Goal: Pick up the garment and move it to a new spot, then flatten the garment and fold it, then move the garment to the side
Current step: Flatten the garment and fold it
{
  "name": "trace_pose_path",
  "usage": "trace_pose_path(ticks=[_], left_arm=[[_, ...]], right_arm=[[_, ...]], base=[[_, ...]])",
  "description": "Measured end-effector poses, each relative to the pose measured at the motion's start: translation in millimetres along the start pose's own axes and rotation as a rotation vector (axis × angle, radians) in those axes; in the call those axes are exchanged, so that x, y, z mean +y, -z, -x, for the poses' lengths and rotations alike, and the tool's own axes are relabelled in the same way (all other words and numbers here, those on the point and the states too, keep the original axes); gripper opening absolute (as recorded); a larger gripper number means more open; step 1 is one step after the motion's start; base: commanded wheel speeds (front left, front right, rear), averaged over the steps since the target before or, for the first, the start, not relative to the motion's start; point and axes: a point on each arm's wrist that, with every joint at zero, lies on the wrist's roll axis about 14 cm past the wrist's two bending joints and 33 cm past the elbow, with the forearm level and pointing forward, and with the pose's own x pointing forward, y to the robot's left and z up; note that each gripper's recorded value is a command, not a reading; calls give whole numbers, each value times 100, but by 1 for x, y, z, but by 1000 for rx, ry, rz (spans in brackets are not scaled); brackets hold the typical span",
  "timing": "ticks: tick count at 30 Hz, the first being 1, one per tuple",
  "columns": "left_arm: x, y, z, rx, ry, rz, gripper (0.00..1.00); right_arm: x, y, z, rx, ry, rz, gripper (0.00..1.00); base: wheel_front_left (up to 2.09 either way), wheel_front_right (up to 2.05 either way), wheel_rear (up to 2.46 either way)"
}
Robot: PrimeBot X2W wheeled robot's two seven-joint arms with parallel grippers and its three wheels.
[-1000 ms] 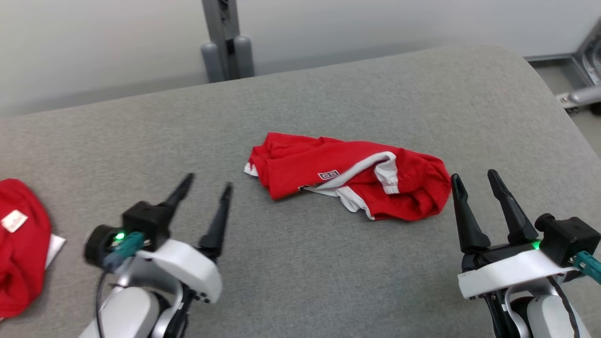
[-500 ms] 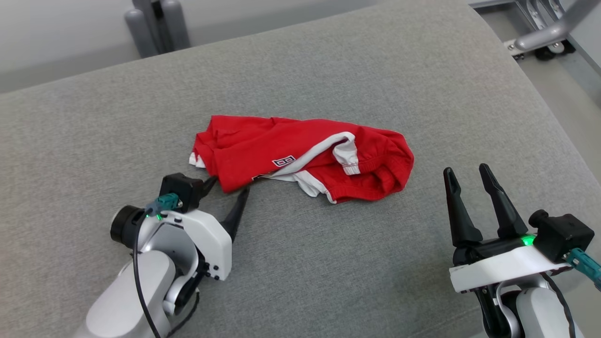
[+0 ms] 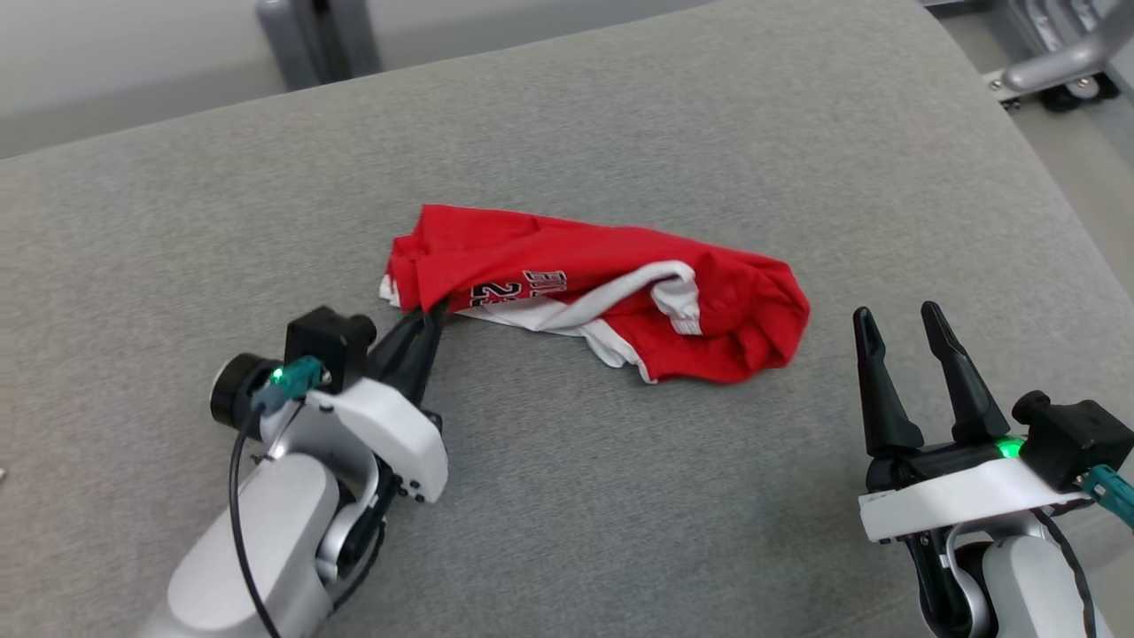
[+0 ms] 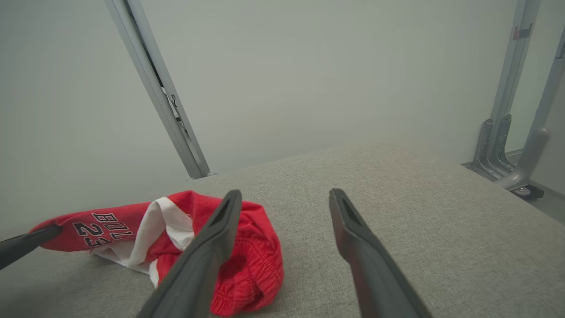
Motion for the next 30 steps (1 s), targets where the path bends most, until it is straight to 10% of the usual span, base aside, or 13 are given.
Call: trace_pose_path(ticks=[20,30], left_arm=[[-1,-77,120,-199,-128,-36,0],[5,-86,69,-147,-48,-132,0]], right_arm=[[48,9,-29,28,-142,-3,100],[42,5,-24,25,-125,-16,100]], base=[[0,0,0],[0,0,0]])
